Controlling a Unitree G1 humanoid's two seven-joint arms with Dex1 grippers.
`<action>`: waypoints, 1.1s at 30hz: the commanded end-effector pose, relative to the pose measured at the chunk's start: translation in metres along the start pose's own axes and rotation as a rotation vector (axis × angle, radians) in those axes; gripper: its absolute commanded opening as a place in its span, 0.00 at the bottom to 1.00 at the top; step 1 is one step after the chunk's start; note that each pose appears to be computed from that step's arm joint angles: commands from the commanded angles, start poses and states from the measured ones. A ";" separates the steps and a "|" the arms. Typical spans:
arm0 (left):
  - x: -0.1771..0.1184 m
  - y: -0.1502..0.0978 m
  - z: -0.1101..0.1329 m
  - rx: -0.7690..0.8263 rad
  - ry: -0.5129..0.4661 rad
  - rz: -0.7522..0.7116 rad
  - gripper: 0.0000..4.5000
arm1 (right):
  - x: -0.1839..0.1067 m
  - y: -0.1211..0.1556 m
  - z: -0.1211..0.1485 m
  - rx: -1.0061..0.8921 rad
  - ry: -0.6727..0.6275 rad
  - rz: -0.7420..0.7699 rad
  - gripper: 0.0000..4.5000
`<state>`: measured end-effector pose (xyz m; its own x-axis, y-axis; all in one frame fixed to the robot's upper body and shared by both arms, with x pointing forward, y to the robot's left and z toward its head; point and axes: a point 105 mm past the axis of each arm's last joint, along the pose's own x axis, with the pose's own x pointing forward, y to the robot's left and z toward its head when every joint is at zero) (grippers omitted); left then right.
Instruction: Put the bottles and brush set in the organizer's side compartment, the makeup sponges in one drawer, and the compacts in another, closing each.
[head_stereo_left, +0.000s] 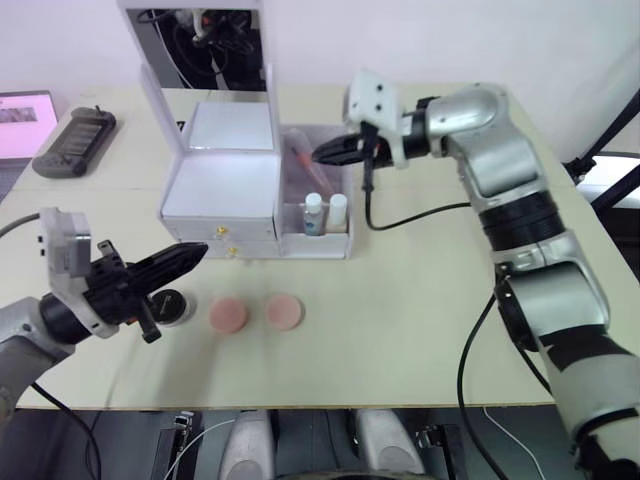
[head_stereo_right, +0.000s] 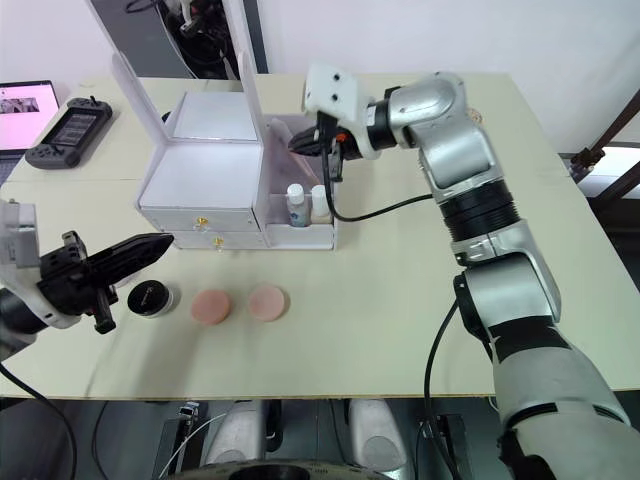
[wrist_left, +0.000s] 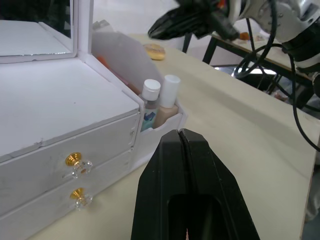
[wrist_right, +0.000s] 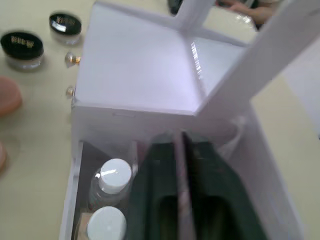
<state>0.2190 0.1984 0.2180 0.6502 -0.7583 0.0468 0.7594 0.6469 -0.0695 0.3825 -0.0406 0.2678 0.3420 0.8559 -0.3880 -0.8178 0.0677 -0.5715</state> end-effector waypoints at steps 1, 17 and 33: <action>-0.003 -0.007 0.012 0.063 -0.028 -0.004 0.00 | 0.007 -0.015 0.018 -0.096 -0.005 -0.036 0.00; -0.006 -0.009 0.024 0.120 -0.062 0.053 0.00 | 0.037 -0.049 -0.038 -0.327 0.421 -0.204 0.00; -0.006 -0.006 0.021 0.119 -0.063 0.080 0.00 | 0.029 -0.056 0.008 -0.214 0.229 -0.148 0.00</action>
<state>0.2137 0.2009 0.2328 0.7077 -0.7016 0.0828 0.7030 0.7110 0.0164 0.4428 -0.0216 0.2562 0.5836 0.6326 -0.5091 -0.6734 0.0267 -0.7388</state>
